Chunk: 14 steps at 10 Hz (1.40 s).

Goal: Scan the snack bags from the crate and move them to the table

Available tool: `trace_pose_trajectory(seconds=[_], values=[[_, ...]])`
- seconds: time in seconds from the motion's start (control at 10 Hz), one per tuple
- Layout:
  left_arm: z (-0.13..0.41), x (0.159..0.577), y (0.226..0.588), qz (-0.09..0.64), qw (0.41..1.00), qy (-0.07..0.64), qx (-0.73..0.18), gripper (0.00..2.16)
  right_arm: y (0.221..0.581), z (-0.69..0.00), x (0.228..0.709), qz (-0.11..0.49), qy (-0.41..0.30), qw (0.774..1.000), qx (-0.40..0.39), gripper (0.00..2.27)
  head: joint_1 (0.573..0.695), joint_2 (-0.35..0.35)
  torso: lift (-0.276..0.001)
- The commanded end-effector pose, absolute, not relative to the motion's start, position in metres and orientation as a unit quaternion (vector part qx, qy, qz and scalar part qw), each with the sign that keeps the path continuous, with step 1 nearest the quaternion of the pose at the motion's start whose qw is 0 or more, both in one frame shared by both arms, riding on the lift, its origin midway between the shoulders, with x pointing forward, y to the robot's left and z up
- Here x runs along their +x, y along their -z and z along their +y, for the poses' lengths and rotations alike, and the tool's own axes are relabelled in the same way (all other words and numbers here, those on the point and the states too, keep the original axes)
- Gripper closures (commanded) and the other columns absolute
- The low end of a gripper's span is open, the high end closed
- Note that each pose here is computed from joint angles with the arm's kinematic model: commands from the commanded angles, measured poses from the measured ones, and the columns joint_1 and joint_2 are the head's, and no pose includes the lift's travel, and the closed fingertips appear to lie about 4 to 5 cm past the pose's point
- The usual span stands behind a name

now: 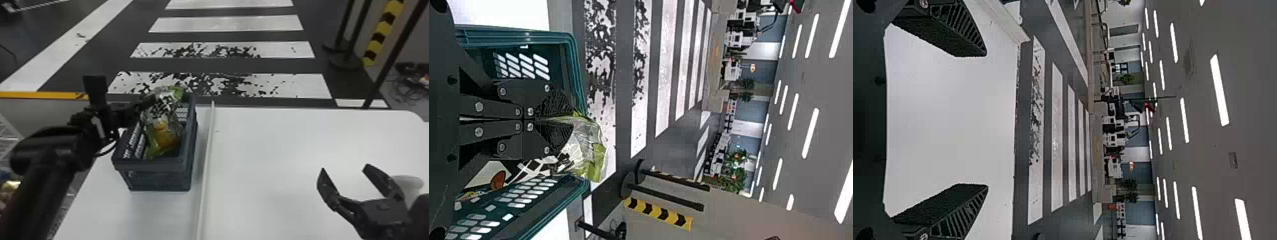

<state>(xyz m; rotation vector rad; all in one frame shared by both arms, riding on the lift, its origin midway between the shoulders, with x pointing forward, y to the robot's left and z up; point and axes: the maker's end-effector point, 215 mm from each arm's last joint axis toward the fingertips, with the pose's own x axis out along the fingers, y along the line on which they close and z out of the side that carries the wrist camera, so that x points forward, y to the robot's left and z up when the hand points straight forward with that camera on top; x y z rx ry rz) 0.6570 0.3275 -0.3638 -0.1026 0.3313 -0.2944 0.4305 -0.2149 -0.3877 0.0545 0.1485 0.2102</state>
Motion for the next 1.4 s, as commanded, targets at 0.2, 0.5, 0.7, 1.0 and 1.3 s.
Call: trace_pose_trajectory(seconds=[0.2, 0.5, 0.7, 1.0, 1.3], values=[[0.324, 0.638, 0.316, 0.138, 0.977, 0.148, -0.070, 2.12, 0.389, -0.215, 0.431, 0.074, -0.104, 0.992, 0.027, 0.05, 0.695, 0.118, -0.095], [0.323, 0.614, 0.280, 0.128, 0.973, 0.161, -0.106, 2.12, 0.388, -0.212, 0.432, 0.072, -0.104, 0.992, 0.025, 0.06, 0.695, 0.112, -0.095], [0.325, 0.597, 0.254, 0.115, 0.965, 0.181, -0.154, 2.12, 0.385, -0.216, 0.434, 0.068, -0.101, 0.992, 0.023, 0.06, 0.695, 0.116, -0.095], [0.316, 0.580, 0.233, 0.115, 0.955, 0.205, -0.183, 2.13, 0.387, -0.218, 0.434, 0.068, -0.099, 0.993, 0.018, 0.07, 0.695, 0.112, -0.095], [0.304, 0.557, 0.216, 0.128, 0.947, 0.229, -0.187, 2.13, 0.388, -0.220, 0.436, 0.068, -0.098, 0.993, 0.017, 0.07, 0.695, 0.102, -0.095]])
